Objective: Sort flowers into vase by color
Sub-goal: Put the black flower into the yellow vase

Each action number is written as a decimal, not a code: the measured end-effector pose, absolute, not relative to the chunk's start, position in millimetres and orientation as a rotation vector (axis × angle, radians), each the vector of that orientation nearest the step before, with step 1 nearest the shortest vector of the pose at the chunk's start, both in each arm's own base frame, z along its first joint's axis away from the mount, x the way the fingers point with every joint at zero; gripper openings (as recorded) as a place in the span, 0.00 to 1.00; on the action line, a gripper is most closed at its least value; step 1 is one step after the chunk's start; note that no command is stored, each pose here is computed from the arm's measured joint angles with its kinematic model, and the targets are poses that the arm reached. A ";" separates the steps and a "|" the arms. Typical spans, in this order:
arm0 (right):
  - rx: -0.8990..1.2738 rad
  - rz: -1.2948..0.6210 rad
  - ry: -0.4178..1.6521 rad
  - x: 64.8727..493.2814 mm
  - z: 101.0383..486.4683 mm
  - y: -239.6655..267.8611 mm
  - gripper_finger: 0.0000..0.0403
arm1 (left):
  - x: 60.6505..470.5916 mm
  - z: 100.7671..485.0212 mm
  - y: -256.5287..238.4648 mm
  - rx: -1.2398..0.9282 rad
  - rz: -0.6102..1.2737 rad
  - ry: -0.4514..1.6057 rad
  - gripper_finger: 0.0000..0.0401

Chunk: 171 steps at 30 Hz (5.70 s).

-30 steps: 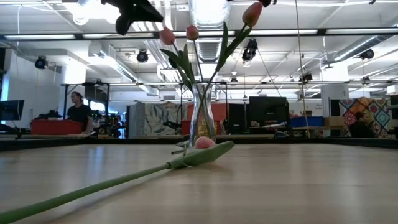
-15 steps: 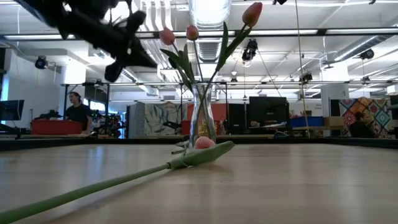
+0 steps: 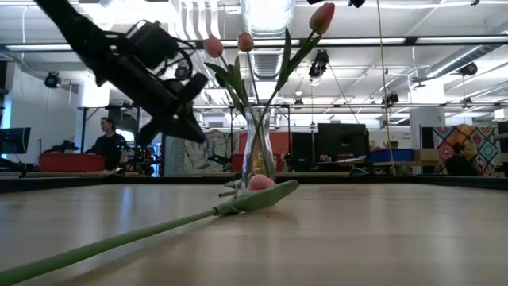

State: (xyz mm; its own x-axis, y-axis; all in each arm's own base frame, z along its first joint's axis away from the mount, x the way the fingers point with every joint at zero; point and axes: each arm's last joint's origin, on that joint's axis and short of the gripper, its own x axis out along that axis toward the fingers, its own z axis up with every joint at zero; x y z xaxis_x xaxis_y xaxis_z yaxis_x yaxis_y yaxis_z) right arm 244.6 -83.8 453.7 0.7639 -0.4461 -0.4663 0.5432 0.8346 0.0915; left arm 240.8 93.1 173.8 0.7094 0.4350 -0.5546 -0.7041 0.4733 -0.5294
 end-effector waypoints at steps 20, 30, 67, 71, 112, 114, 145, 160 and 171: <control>0.223 -0.561 0.450 243.8 453.6 -84.1 0.03 | 316.7 136.8 121.2 -0.795 0.765 0.501 0.43; 0.217 -0.585 0.448 243.4 453.6 -84.7 0.03 | 320.9 115.1 123.4 -0.809 0.801 0.580 0.39; 0.179 -0.573 0.451 243.6 454.4 -84.7 0.03 | 257.1 163.0 102.1 -0.722 0.764 0.485 0.13; 0.175 -0.572 0.452 243.6 454.4 -84.7 0.03 | 279.7 151.7 110.7 -0.690 0.760 0.521 0.25; 0.182 -0.571 0.448 243.2 454.9 -84.4 0.03 | 293.1 185.0 116.8 -0.615 0.791 0.707 0.00; 0.174 -0.568 0.451 243.1 454.8 -84.3 0.03 | 279.8 195.0 111.8 -0.613 0.791 0.685 0.00; 0.145 -0.557 0.459 243.3 454.9 -84.3 0.03 | 202.8 275.2 79.1 -0.580 0.686 0.325 0.00; 0.190 -0.409 0.432 248.7 455.0 -80.9 0.03 | 204.5 306.1 78.8 -0.507 0.631 0.295 0.00; 0.215 -0.377 0.370 252.0 459.1 -80.9 0.14 | 187.2 370.3 72.9 -0.354 0.584 0.184 0.00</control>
State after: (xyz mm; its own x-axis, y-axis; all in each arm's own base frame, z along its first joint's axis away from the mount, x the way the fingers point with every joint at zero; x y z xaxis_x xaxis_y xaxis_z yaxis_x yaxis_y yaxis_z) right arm 252.0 -80.9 459.1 0.8641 -0.3182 -0.3900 0.3956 0.9084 0.1352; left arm 187.2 72.9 370.3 0.8203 0.5052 -0.2682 -0.5677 0.7766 -0.2733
